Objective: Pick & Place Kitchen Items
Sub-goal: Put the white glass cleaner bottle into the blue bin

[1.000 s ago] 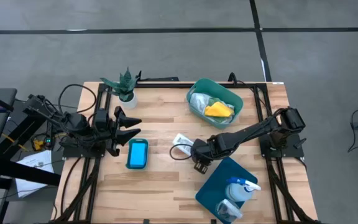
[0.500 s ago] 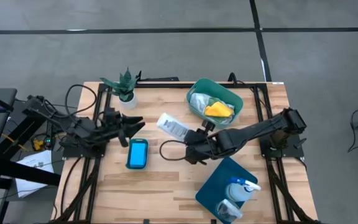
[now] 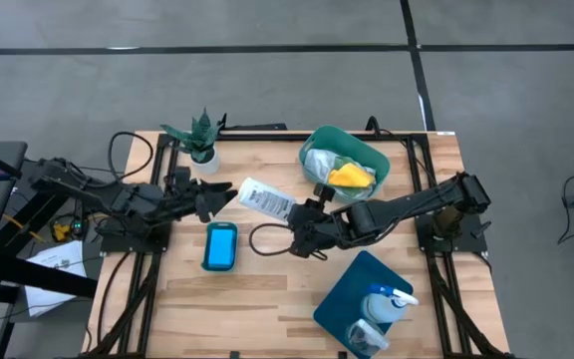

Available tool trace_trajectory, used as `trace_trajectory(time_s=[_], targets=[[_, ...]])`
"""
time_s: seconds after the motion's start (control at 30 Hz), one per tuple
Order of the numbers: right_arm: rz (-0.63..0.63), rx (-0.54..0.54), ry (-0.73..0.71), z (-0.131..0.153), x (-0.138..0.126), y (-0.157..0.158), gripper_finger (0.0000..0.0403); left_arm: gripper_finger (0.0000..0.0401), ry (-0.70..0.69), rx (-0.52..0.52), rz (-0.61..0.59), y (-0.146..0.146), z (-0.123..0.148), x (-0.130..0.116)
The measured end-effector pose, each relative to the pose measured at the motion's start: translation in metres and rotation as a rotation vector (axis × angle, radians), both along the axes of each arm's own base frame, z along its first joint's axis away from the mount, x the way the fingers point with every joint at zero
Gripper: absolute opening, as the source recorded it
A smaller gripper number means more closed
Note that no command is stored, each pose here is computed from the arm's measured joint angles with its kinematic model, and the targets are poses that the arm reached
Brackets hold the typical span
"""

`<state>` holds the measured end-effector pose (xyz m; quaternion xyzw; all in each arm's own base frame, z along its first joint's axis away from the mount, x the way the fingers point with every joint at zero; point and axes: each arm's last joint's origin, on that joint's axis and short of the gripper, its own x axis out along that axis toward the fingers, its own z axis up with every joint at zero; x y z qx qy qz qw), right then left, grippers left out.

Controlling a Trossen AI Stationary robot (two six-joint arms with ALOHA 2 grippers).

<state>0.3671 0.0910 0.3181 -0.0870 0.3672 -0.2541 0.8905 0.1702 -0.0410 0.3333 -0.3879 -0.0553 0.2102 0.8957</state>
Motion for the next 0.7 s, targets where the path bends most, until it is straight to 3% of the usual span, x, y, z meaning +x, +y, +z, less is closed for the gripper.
trace_trajectory(time_s=[0.4,0.7], targets=[[0.011,0.002,0.012,0.0,0.004,-0.01,0.0103,0.0305,-0.053,-0.035,-0.09,0.007,-0.009,0.043],[0.025,0.022,0.027,-0.001,0.003,-0.01,0.0103,0.0273,-0.051,-0.003,-0.058,0.011,-0.016,0.061]])
